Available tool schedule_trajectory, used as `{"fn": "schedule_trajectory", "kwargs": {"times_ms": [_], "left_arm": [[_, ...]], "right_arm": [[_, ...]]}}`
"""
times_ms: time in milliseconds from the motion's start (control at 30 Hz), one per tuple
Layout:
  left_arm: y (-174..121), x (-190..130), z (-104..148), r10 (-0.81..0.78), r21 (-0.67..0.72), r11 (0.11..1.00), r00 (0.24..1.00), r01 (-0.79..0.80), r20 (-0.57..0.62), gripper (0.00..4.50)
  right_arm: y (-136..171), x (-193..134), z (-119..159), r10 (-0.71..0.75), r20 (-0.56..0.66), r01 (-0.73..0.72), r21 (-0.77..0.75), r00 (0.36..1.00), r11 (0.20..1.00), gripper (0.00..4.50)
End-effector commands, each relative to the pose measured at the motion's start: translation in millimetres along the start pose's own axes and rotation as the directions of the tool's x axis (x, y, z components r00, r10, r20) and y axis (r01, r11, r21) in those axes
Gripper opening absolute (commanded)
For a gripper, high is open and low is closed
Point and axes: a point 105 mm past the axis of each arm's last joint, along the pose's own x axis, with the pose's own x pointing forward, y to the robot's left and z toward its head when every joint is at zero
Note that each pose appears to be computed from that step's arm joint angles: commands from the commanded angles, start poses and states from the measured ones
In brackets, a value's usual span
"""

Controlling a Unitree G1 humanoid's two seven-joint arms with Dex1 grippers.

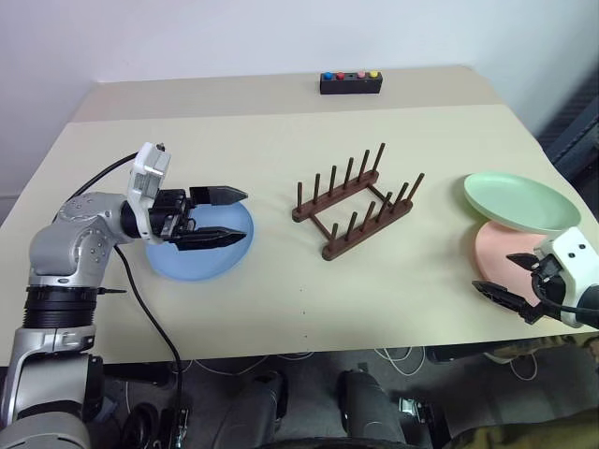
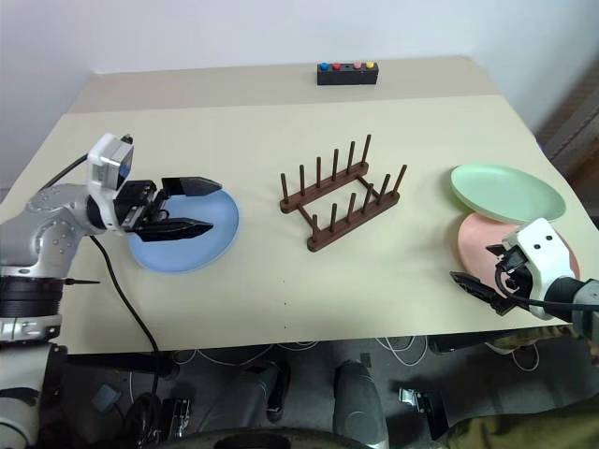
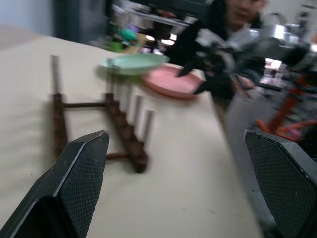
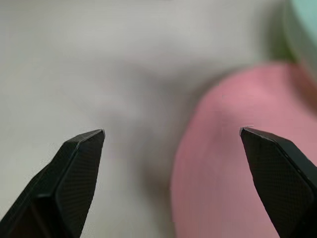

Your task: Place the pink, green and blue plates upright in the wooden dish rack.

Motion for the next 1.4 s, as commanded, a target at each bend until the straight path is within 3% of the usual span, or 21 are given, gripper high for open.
{"fn": "schedule_trajectory", "kwargs": {"times_ms": [33,567,667,867,900,1000,1200,1400], "left_arm": [[-18.0,6.6,15.4,-0.097,0.037,0.995,0.995,0.097,0.0,4.5],[-16.6,20.3,9.6,-0.056,0.187,0.98,0.998,0.062,-0.036,4.5],[-15.6,20.8,9.5,-0.053,0.187,0.981,0.998,0.058,-0.034,4.5],[-12.8,21.7,10.7,-0.042,0.192,0.98,0.998,0.049,-0.036,4.5],[-12.6,21.9,10.8,-0.042,0.192,0.98,0.998,0.049,-0.037,4.5],[-11.3,22.1,11.0,-0.04,0.193,0.98,0.998,0.046,-0.038,4.5],[-8.6,22.1,10.1,-0.031,0.184,0.982,0.999,0.035,-0.028,4.5],[-6.6,20.8,10.3,-0.024,0.173,0.985,1.0,0.027,-0.02,4.5]], "right_arm": [[-5.4,-8.6,3.6,-0.013,-0.039,0.014,0.011,0.999,1.0,4.47],[-9.4,-1.6,-23.7,-0.021,-0.184,0.028,0.037,0.983,0.999,4.47],[-9.2,1.2,-27.4,-0.022,-0.188,0.031,0.041,0.982,0.999,3.24],[-26.3,3.2,-31.5,-0.106,-0.196,0.105,-0.016,0.975,0.994,0.28],[-26.4,2.2,-32.0,-0.104,-0.204,0.101,-0.025,0.974,0.995,0.07],[-21.6,-1.6,-28.9,-0.074,-0.203,0.069,-0.03,0.976,0.997,0.07],[4.3,-15.3,11.9,0.076,-0.089,-0.075,0.011,0.993,0.997,0.07],[33.6,-40.8,47.5,0.269,-0.024,-0.269,0.016,0.963,0.963,0.07]]}}
